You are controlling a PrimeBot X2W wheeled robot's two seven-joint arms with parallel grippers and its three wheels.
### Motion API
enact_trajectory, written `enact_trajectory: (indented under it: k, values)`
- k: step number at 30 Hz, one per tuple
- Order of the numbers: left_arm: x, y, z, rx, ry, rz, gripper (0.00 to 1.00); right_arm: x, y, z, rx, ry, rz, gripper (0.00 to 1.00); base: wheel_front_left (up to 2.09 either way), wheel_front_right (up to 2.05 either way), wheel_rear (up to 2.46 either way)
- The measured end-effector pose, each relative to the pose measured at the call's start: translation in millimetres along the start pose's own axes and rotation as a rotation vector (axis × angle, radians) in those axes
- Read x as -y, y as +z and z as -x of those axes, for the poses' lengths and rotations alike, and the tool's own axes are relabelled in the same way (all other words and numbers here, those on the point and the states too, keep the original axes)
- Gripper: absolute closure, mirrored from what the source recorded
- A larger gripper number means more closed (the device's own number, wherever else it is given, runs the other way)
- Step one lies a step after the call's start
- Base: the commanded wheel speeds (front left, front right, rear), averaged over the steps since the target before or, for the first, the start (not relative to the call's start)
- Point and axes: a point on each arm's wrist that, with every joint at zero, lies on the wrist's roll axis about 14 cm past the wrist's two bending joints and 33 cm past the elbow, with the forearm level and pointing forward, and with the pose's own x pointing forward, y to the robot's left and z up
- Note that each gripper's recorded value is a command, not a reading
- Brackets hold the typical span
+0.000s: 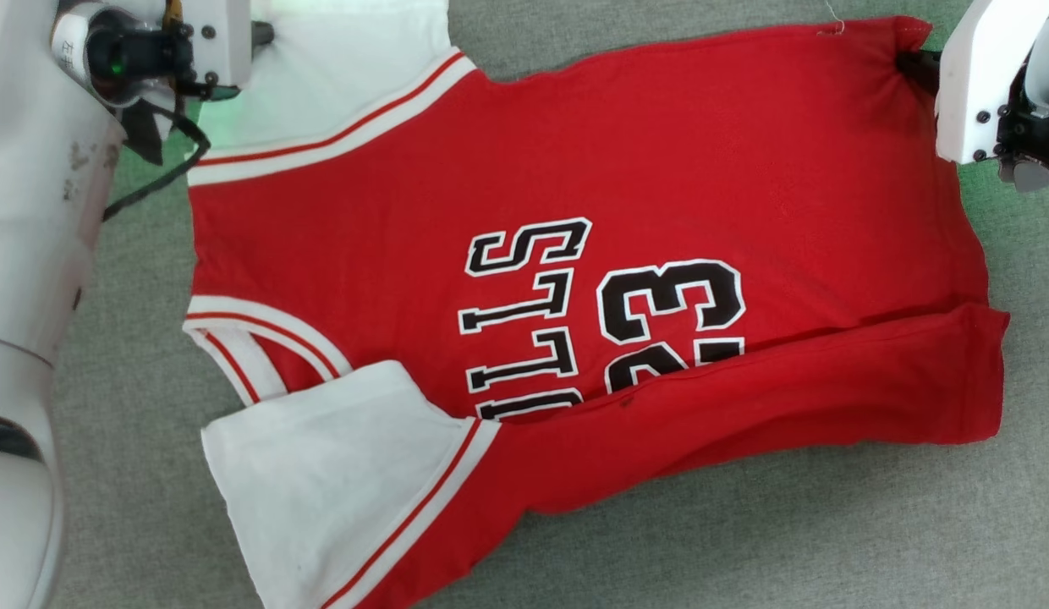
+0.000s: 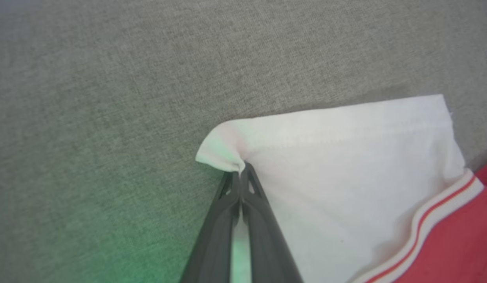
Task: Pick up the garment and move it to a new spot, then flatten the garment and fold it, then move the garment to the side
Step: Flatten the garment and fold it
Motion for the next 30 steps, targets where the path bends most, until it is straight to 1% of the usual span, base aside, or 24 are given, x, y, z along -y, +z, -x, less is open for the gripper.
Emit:
enact_trajectory:
  k: [8,11,13,15,19,21,22,23,24,28,29,30]
  values:
    - [7,2,6,0.057,-0.027,0.017,1.0,-2,5,1,0.041,0.003,0.008,1.0,0.0,0.0,0.0]
    - [23,6,16,0.149,-0.08,0.041,1.0,-7,20,11,0.139,0.024,0.003,1.0,0.0,0.0,0.0]
    - [36,7,24,0.196,-0.12,0.053,1.0,-9,24,19,0.18,0.036,0.002,1.0,0.0,0.0,0.0]
    - [48,10,37,0.255,-0.155,0.048,1.0,-10,22,28,0.199,0.047,0.002,1.0,0.0,0.0,0.0]
    - [61,15,72,0.387,-0.21,0.046,1.0,-16,13,48,0.221,0.074,0.026,1.0,0.0,0.0,0.0]
    - [69,13,90,0.436,-0.244,0.041,1.0,-17,9,60,0.231,0.084,0.045,1.0,0.0,0.0,0.0]
    - [69,13,90,0.436,-0.244,0.041,1.0,-17,9,60,0.231,0.084,0.045,1.0,0.0,0.0,0.0]
    - [74,7,108,0.477,-0.271,0.037,1.0,-16,5,71,0.244,0.09,0.058,1.0,0.0,0.0,0.0]
    - [75,3,117,0.491,-0.281,0.028,1.0,-16,4,77,0.252,0.093,0.065,1.0,0.0,0.0,0.0]
    - [68,-23,142,0.531,-0.276,0.018,1.0,-20,-5,92,0.267,0.12,0.091,1.0,0.0,0.0,0.0]
    - [68,-23,142,0.531,-0.276,0.018,1.0,-20,-5,92,0.267,0.12,0.091,1.0,0.0,0.0,0.0]
    - [68,-37,151,0.551,-0.28,0.038,1.0,-23,-12,95,0.267,0.135,0.099,1.0,0.0,0.0,0.0]
